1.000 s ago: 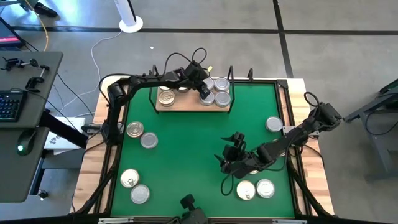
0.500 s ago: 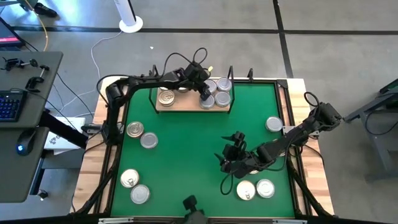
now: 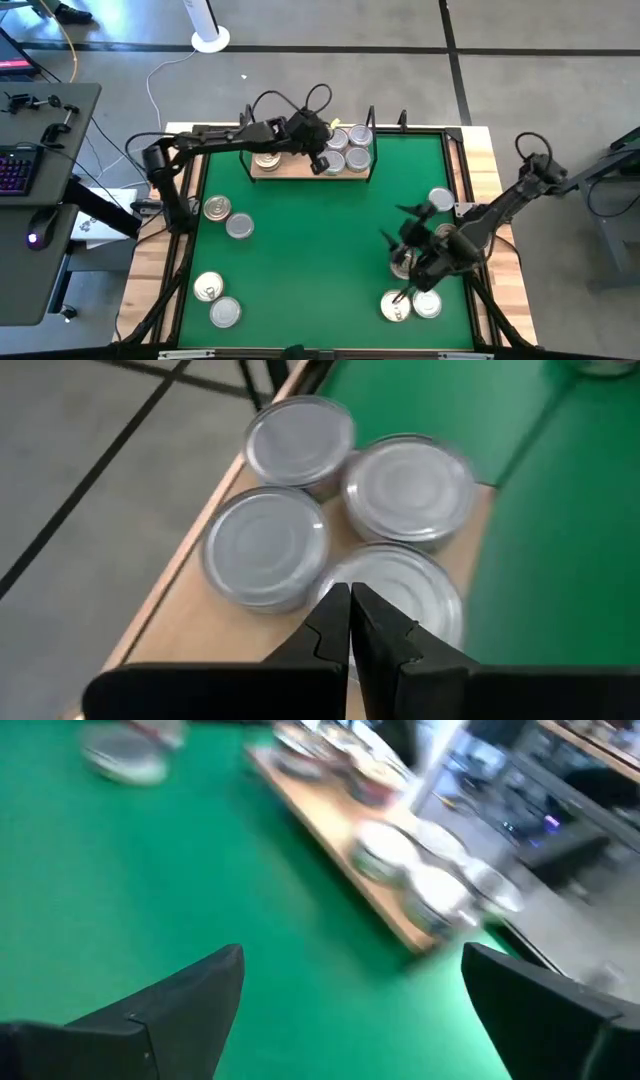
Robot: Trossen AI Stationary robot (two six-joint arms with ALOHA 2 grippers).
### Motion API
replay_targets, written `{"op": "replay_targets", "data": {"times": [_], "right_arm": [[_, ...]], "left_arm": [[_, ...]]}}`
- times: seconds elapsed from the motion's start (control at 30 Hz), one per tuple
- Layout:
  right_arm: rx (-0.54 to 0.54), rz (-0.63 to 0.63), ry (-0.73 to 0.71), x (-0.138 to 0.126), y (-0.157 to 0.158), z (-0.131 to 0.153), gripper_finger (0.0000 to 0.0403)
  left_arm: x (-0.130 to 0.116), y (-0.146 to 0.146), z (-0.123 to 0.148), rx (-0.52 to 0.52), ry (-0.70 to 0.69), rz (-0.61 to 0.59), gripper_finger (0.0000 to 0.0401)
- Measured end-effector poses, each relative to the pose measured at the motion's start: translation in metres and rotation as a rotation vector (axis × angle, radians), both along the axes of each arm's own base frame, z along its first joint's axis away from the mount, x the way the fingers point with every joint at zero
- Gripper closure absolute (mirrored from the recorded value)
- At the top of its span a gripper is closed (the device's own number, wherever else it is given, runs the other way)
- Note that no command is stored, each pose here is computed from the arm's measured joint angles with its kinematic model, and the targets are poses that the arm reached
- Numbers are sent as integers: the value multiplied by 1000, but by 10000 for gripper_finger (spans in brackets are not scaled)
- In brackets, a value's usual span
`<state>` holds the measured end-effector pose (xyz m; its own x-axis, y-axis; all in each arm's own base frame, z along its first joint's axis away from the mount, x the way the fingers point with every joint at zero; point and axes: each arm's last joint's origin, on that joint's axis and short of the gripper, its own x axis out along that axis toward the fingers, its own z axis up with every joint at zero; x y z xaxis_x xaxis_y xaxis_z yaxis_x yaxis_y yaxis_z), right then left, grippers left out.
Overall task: Stack canned seafood by type on shelf
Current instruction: Adjust the tuna cans on the shelf
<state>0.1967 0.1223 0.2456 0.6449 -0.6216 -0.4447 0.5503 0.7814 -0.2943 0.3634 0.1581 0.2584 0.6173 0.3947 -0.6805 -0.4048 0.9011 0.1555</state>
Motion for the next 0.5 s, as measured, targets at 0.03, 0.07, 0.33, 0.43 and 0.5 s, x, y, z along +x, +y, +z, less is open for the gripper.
{"op": "replay_targets", "data": {"times": [0.03, 0.07, 0.33, 0.43, 0.5], "right_arm": [[-2, -39, 17, -7, -8, -3, 46], [-3, -86, 29, -11, -17, -7, 54], [35, -411, 146, -15, -107, -50, 182], [80, -367, 192, -3, -144, -60, 248], [114, -303, 189, 2, -170, -61, 293]], "left_arm": [[-4, -4, 1, 3, -13, -4, 401], [-9, -9, 0, 1, -24, -5, 401], [-43, -37, -20, -9, -82, 11, 401], [-47, -43, -30, -29, -70, 8, 401], [-48, -48, -36, -38, -49, -3, 401]]}}
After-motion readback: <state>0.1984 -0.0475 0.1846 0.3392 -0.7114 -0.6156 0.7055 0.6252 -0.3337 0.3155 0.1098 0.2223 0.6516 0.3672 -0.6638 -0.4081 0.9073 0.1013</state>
